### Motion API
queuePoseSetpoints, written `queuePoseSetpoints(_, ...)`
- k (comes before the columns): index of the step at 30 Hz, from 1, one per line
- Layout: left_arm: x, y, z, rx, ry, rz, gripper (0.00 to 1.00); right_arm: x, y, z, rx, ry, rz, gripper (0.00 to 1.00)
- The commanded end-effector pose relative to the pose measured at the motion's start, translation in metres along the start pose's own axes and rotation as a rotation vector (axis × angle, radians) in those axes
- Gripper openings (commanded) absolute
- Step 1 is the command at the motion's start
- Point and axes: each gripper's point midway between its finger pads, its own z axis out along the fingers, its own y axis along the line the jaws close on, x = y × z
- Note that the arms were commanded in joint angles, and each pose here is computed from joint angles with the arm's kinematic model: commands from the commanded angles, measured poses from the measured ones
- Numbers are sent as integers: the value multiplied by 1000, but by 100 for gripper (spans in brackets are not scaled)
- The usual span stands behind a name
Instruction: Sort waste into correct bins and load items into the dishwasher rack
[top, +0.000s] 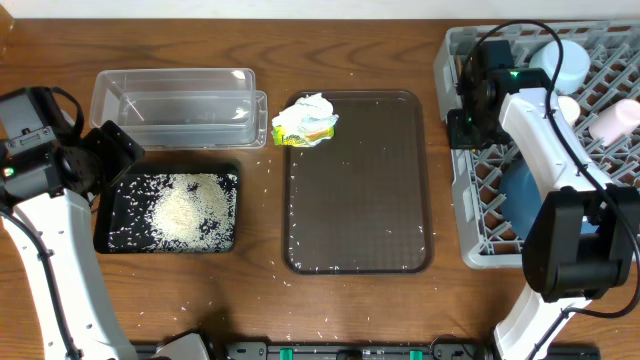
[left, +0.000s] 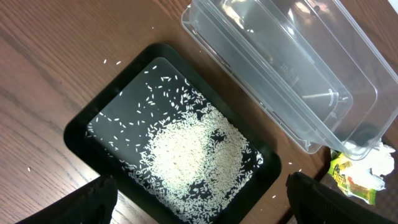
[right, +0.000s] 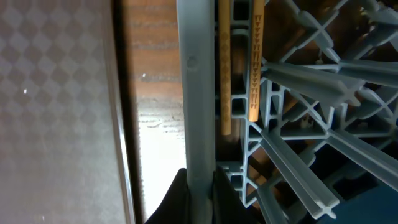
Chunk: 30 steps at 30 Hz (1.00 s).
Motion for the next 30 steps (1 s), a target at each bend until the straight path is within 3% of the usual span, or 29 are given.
queuePoseSetpoints(1,-3,1,-3,-2,-11,-15,90,-10,-11,-14,57,-63,128,2)
queuePoseSetpoints(4,-3,1,-3,-2,-11,-15,90,-10,-10,-14,47,-63,158,6)
queuePoseSetpoints(7,-3,1,-3,-2,-11,-15,90,-10,-8,-16,45,-63,154,18)
queuePoseSetpoints(9,-3,1,-3,-2,-11,-15,90,-13,-5,-21,43,-70,149,32)
queuePoseSetpoints(12,-3,1,-3,-2,-11,-15,90,-20,-5,-40,40,-91,149,67)
queuePoseSetpoints(14,-3,1,-3,-2,-11,-15,90,-25,-5,-57,37,-108,151,80)
queuePoseSetpoints(21,-3,1,-3,-2,-11,-15,90,-44,1,-116,-8,-182,150,99)
queuePoseSetpoints(25,-3,1,-3,-2,-11,-15,90,-56,23,-132,-137,-231,136,99)
queuePoseSetpoints(30,-3,1,-3,-2,-11,-15,90,-73,0,-136,-16,-314,160,99)
